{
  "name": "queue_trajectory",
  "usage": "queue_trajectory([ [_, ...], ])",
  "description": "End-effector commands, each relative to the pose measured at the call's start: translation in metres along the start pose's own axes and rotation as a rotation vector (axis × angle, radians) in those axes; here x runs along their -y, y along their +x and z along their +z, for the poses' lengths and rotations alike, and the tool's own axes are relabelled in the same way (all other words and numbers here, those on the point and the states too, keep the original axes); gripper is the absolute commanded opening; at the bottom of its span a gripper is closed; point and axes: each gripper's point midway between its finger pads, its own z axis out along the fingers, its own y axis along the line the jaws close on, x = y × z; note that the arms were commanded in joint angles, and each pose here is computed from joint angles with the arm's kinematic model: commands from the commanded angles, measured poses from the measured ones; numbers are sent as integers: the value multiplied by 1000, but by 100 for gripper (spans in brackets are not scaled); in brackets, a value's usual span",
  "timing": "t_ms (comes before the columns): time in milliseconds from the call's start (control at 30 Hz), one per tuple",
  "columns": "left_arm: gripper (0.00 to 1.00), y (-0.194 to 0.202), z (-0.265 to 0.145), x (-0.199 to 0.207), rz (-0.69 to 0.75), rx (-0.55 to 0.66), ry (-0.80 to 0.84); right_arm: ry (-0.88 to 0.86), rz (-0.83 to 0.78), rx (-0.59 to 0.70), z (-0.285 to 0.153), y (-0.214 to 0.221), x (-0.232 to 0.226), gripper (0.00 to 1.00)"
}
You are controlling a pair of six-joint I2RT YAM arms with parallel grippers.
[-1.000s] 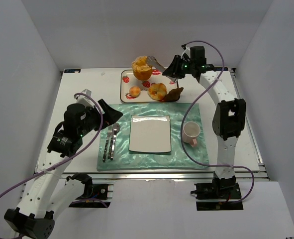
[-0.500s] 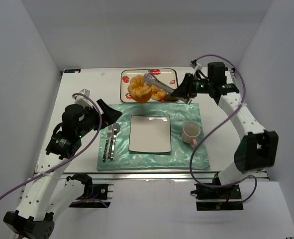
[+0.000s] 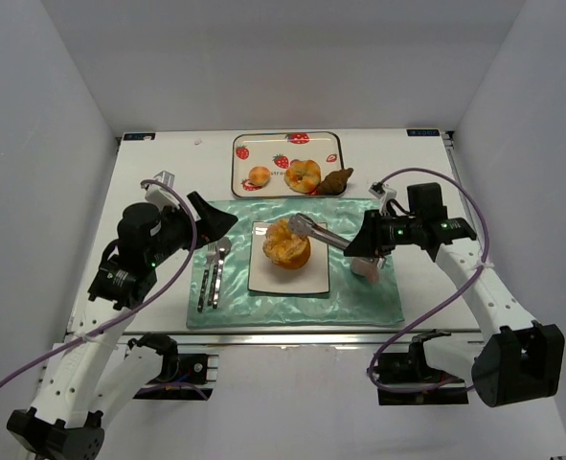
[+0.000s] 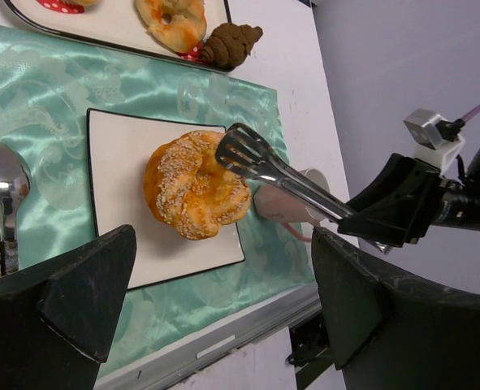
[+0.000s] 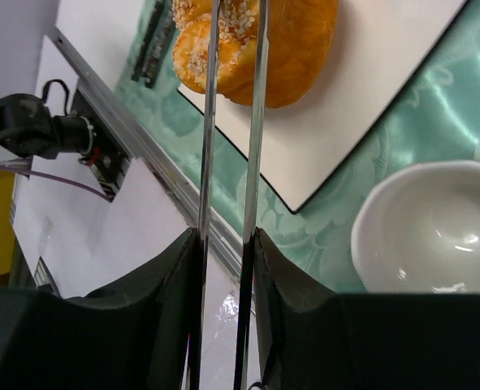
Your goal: Place the bread
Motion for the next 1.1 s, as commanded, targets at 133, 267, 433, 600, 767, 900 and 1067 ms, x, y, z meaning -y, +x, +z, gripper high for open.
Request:
queue_trajectory([
  [133,98,5,-8,7,18,-5,46,62,-47,-4,10,1,25,0],
  [267,98,6,-15,6,10,3,38,76,-65,-4,11,-6,28,3],
  [433,98,7,-25,4,-6,30,32,86,-68,-16,9,-7,28,36],
  [600,98,8,-27,2,-18,40,31,100,-90,-3,5,-12,27,45],
  [767,98,6,-25,4,-7,36,31,102,-108,16,2,-19,23,46],
  [900,98,4,-24,4,0,34,29,97,-134,31,-2,-25,18,47],
  [1067,98,5,-24,4,0,35,32,90,-167,60,-10,-36,8,48],
])
